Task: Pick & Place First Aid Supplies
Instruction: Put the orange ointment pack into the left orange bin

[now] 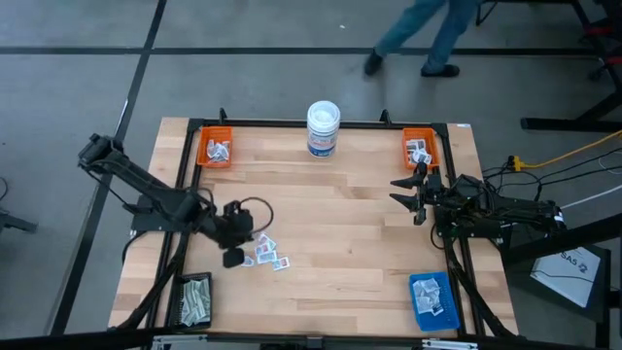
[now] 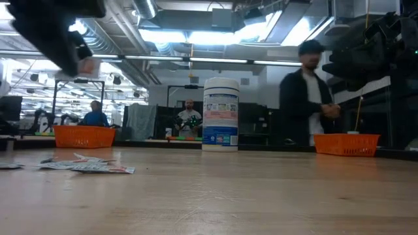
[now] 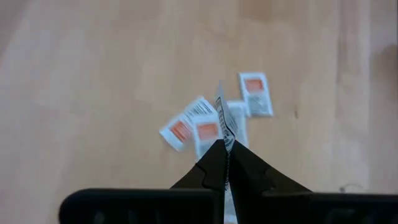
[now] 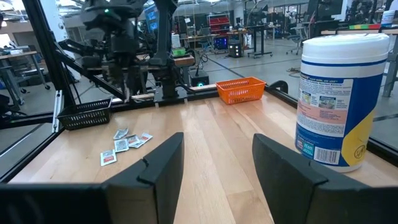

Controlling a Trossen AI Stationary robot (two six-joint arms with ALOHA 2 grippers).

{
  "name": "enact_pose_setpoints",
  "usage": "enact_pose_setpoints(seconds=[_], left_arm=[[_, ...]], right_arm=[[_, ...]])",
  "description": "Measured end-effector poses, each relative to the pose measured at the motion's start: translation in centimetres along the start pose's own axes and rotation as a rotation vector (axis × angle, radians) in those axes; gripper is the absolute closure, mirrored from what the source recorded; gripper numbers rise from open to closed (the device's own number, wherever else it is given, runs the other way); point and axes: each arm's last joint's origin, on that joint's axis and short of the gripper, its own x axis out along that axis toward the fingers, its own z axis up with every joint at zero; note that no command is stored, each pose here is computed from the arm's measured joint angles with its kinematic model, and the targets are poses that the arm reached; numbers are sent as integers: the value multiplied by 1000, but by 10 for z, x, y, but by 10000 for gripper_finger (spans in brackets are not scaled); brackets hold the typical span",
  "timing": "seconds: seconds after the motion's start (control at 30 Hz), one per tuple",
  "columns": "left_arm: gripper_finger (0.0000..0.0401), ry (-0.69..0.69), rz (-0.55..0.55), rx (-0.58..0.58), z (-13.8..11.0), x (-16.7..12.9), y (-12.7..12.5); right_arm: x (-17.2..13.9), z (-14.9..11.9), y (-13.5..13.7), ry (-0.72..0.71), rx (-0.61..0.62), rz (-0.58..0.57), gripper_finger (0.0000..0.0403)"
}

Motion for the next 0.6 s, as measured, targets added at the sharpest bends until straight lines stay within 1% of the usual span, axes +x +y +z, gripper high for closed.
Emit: enact_pose_setpoints(seconds=[0.33,0.6], left_arm=[[395,-53,121,-81,25,3,41],[394,-74,290,-147,43,1,84]], right_arm=[[0,0,0,-1,0,0,212],[0,0,0,0,0,0,212]])
